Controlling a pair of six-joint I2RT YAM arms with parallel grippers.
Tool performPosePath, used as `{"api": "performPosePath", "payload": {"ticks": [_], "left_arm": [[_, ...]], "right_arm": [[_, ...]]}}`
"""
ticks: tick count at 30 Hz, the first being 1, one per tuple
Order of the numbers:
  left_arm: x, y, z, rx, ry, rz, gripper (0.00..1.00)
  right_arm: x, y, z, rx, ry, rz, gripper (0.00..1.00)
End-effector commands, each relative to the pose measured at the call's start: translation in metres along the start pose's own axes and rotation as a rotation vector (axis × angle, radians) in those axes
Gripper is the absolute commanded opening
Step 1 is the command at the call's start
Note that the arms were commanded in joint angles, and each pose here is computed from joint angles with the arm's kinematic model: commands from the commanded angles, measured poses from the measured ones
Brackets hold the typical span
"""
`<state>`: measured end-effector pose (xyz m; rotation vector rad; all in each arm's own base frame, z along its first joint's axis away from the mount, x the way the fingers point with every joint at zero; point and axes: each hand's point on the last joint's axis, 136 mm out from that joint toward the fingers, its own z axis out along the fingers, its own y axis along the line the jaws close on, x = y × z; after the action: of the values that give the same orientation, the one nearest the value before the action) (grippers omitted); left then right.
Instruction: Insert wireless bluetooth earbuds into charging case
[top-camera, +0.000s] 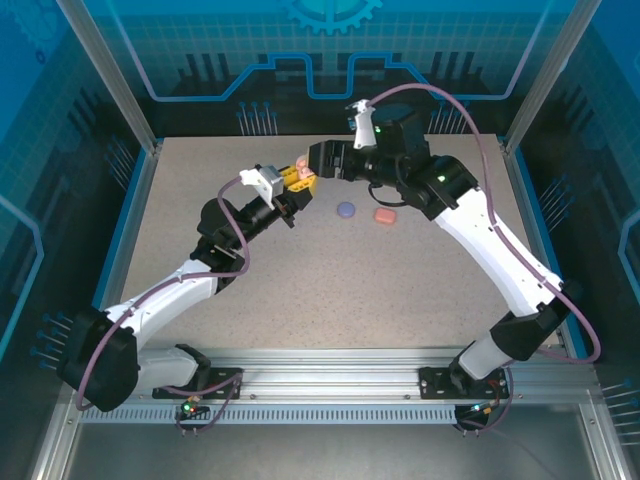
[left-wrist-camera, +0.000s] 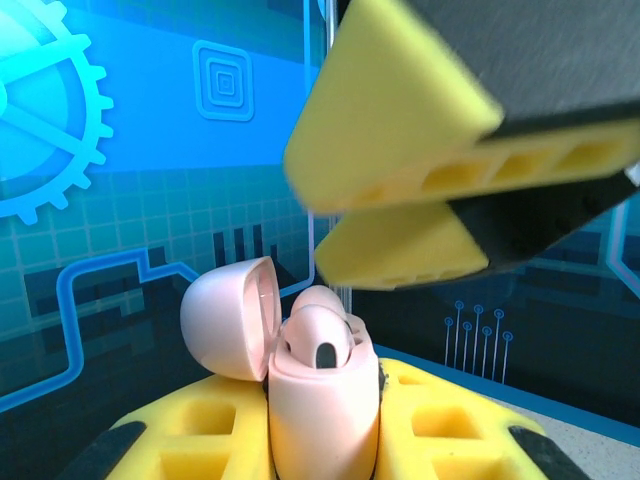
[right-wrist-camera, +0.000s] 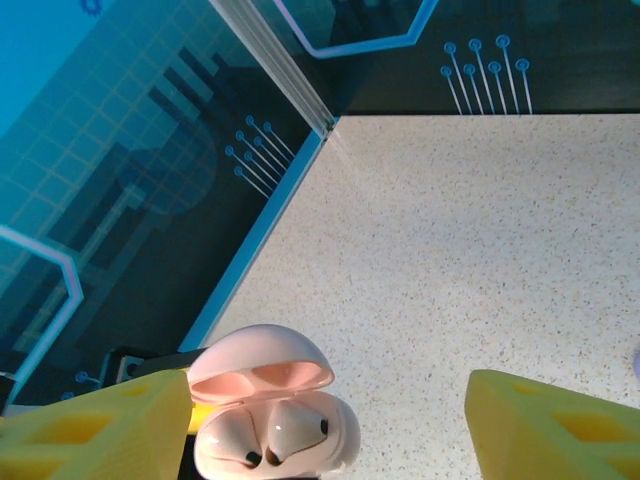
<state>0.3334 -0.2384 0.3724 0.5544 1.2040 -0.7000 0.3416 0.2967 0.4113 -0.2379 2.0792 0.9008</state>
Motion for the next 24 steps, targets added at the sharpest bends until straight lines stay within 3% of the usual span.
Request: {"api": "performPosePath", "payload": {"ticks": [1,14,24], "left_arm": [[-0.024,-0.007,0.003,0.026,-0.07,0.048,0.0],[-0.004,-0.01,0.004,0.054,-0.024,0.022,0.0],[0.008,-0.026,0.013,0.135,0.015,-0.032,0.0]], "right_arm": [[-0.023,-0.002,-0.033,0.004,-0.101,0.015,0.77],[-0.01,-0.07,-0.015,0.134,0.016,0.124,0.77],[-0.015,-0.074,0.026,0.127,0.168,0.107,0.76]]}}
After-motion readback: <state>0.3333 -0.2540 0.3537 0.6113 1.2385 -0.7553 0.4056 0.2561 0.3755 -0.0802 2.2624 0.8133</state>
